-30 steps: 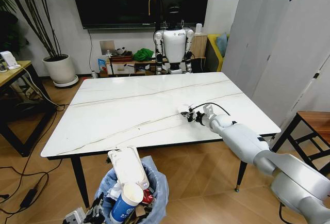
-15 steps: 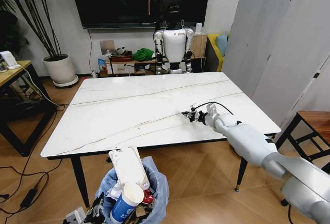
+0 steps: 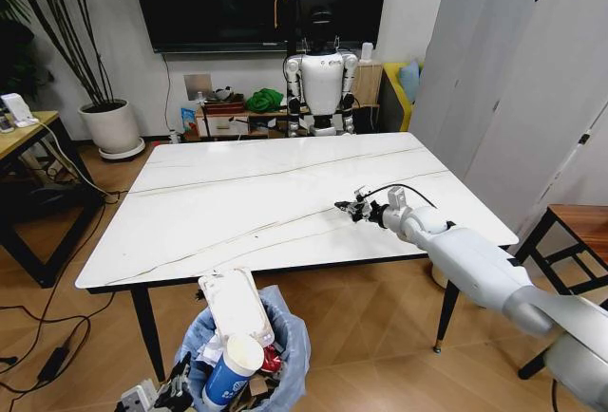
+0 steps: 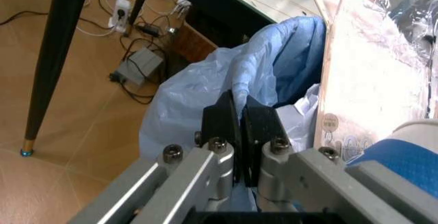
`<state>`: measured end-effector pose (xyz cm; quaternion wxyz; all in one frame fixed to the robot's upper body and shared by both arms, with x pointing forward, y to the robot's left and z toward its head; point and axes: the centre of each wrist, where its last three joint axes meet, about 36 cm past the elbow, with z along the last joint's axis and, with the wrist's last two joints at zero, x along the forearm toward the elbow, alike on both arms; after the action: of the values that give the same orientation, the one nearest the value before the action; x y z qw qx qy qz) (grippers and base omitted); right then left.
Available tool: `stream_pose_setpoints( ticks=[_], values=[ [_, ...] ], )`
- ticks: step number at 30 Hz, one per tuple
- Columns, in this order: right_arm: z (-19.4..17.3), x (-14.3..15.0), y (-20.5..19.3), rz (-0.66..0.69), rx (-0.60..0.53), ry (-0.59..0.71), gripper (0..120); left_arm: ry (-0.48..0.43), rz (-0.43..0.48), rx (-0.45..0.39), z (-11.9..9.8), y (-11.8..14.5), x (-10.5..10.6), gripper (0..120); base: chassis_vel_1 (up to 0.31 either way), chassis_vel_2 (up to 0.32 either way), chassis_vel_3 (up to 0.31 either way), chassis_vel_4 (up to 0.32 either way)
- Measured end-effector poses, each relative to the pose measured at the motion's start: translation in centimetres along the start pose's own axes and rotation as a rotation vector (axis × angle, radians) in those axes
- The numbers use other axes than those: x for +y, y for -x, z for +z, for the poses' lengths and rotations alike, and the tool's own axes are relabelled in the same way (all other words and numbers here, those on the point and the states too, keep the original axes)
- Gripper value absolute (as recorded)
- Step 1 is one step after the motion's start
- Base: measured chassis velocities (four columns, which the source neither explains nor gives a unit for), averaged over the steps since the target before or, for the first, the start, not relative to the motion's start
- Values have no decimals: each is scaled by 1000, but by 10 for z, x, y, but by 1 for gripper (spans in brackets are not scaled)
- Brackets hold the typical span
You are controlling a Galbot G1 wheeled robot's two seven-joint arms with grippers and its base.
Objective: Pick up the trash bin and place the trash from the table into it.
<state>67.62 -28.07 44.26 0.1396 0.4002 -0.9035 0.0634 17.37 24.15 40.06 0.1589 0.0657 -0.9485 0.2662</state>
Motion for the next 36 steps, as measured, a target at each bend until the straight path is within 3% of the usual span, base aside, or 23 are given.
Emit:
stream_pose_setpoints(
  ticks=[7,26,36],
  values=[
    [-33,34,-10,-127,-107,-32,0,1,-5,6,3,2,2,0,0,0,0,0],
    [-44,53,-7,-298,-162,-35,0,-7,-18,9,2,8,4,0,0,0,0,0],
    [-44,66,-25,-340,-186,-46,0,-5,-16,14,3,11,5,0,0,0,0,0]
  ],
)
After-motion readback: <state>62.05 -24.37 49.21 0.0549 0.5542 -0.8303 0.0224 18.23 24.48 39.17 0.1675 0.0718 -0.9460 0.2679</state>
